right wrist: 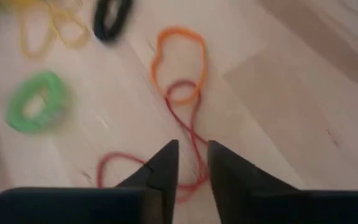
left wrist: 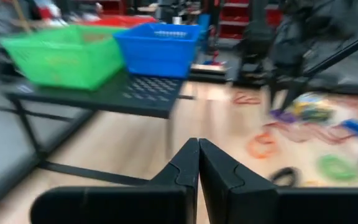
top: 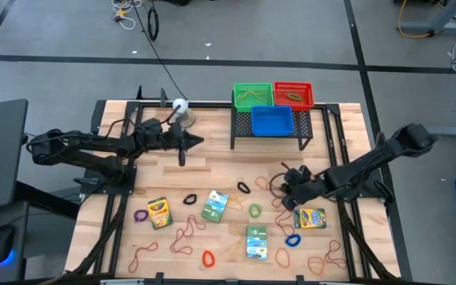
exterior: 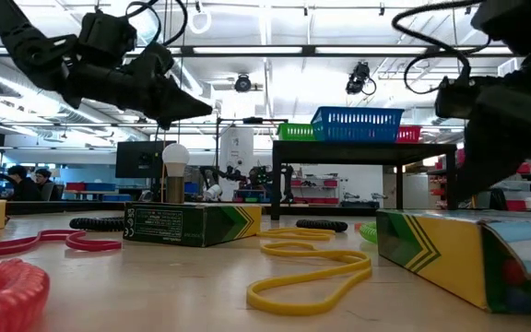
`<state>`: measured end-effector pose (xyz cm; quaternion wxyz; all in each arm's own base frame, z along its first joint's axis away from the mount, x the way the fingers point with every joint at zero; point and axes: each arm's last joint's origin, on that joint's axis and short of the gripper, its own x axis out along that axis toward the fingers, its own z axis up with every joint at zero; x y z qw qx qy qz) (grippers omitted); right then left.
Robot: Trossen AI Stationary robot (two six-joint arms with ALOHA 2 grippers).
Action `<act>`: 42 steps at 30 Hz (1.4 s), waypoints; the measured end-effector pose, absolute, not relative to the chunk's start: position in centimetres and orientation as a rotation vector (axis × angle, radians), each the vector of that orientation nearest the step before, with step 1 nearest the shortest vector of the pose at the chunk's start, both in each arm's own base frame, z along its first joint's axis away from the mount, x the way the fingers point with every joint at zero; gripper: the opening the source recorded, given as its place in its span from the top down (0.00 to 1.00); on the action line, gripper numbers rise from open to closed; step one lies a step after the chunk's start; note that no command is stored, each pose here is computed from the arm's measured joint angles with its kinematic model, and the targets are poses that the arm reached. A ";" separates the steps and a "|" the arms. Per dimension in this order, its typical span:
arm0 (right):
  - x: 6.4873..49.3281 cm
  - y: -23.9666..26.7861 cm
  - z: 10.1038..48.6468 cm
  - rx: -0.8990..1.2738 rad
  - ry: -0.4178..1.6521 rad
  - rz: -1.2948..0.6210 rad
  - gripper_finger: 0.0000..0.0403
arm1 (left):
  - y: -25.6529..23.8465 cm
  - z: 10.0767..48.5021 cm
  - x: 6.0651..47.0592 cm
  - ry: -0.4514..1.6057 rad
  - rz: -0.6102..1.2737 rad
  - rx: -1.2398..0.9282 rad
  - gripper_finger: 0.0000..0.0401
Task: Pick & Place Office Desk Supplies
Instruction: Put the red rubber band into the green bin
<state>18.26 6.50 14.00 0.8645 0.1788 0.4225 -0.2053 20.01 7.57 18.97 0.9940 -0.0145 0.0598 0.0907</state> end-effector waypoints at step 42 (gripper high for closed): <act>20.1 7.6 16.0 0.119 0.811 -0.295 0.99 | -3.3 19.2 33.2 0.165 0.129 -0.166 0.67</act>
